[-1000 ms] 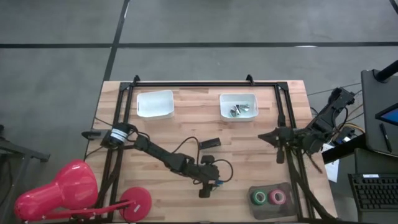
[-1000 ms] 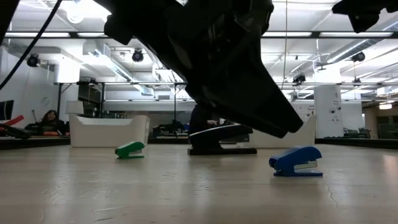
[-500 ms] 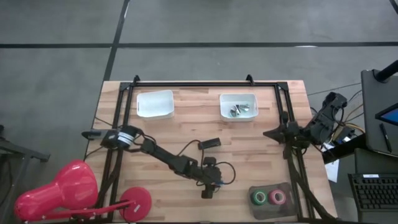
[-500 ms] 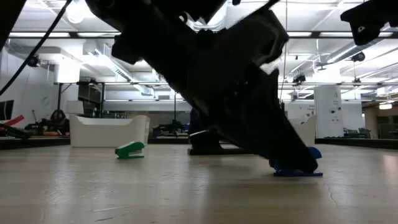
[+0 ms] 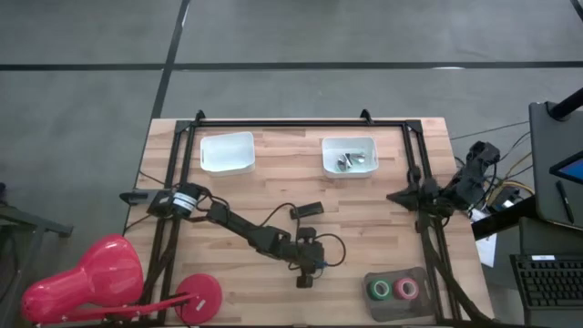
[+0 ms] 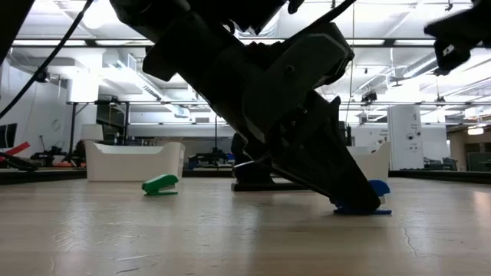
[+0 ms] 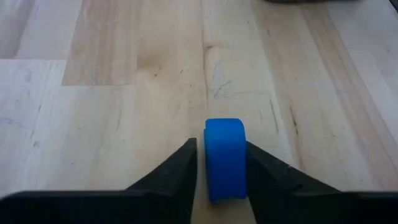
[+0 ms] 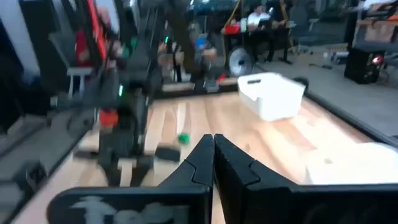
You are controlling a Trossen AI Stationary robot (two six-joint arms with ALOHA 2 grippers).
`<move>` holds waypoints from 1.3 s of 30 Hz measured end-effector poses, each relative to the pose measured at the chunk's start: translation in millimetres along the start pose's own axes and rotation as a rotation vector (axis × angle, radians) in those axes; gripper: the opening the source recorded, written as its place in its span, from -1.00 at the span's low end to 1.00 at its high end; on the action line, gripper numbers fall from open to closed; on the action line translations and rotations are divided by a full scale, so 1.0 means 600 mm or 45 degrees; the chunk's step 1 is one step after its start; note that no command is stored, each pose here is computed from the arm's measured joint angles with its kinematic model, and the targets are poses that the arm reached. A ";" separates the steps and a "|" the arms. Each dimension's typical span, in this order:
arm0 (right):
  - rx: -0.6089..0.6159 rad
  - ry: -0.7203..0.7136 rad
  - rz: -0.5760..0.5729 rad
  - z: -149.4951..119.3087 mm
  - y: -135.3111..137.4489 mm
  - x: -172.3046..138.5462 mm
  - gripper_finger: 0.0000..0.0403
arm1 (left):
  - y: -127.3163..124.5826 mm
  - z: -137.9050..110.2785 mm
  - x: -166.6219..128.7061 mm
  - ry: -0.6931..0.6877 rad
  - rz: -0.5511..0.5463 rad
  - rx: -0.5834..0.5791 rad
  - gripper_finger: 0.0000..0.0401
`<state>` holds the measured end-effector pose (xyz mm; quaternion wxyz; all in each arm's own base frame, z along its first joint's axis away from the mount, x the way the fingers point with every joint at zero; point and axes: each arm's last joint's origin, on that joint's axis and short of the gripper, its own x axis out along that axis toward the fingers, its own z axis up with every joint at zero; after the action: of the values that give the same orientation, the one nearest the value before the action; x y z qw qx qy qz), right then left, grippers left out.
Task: Pick and place Stapler, Stapler remover, tape
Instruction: Put the blue stapler into the left white bin
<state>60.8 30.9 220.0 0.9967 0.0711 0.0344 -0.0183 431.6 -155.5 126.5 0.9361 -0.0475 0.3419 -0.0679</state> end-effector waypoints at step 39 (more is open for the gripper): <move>-0.072 0.177 0.053 -0.089 0.009 0.023 -0.96 | 0.025 0.016 -0.056 0.104 0.376 -0.019 -0.63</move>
<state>71.4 43.2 166.7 0.9937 0.0448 0.1028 0.0085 413.5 -135.1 153.1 0.9209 -0.0010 0.3833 0.0713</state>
